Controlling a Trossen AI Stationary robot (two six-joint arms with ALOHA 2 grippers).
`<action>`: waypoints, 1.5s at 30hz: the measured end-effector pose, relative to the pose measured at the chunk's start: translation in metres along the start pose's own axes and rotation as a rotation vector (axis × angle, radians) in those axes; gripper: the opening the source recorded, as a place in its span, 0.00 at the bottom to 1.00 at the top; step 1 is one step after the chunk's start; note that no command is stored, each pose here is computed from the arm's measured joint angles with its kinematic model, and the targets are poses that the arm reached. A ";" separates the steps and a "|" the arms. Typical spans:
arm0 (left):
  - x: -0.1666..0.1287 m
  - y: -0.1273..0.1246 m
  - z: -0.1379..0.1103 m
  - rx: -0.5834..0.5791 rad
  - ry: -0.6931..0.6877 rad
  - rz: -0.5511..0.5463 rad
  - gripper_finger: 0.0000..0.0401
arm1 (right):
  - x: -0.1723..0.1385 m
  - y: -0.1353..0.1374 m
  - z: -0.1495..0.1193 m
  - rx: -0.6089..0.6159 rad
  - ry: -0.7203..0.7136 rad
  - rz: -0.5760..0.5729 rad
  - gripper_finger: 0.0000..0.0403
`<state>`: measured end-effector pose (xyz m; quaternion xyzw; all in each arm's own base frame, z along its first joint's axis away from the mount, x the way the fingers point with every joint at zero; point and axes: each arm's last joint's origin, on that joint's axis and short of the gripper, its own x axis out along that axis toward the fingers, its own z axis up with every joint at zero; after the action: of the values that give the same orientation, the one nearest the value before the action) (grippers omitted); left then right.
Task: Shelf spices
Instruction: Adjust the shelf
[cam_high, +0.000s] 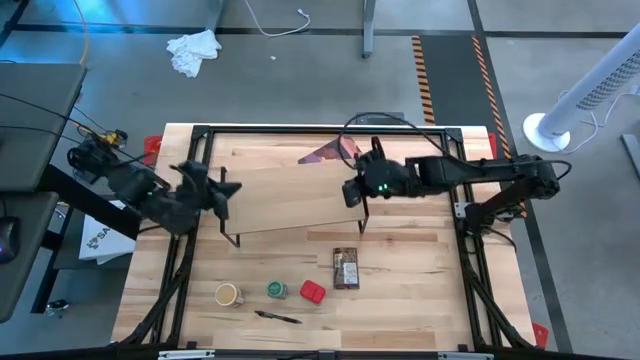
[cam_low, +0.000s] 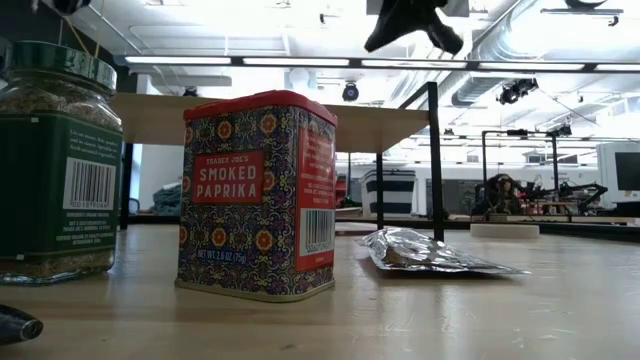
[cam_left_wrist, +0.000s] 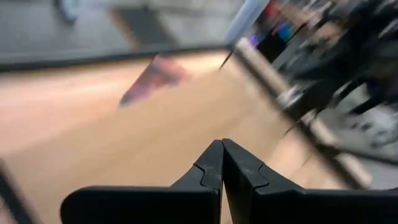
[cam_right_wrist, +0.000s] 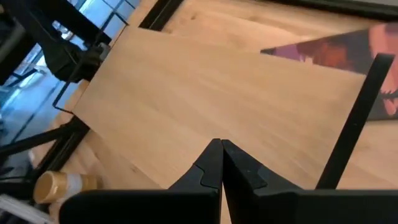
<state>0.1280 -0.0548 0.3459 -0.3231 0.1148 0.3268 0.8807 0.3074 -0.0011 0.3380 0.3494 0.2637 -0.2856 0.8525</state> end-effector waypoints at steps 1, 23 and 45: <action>0.004 0.000 -0.004 -0.001 0.031 0.027 0.00 | 0.002 -0.004 0.005 0.015 0.020 0.006 0.00; 0.073 -0.007 0.002 -0.053 0.393 0.118 0.00 | 0.069 -0.055 0.032 -0.143 0.276 -0.034 0.00; 0.092 -0.006 0.004 0.093 0.439 0.114 0.00 | 0.050 -0.089 0.032 -0.118 0.361 -0.344 0.00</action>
<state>0.2016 -0.0092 0.3138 -0.3386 0.3367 0.2920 0.8287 0.2906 -0.0927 0.2859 0.2946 0.4833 -0.3436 0.7494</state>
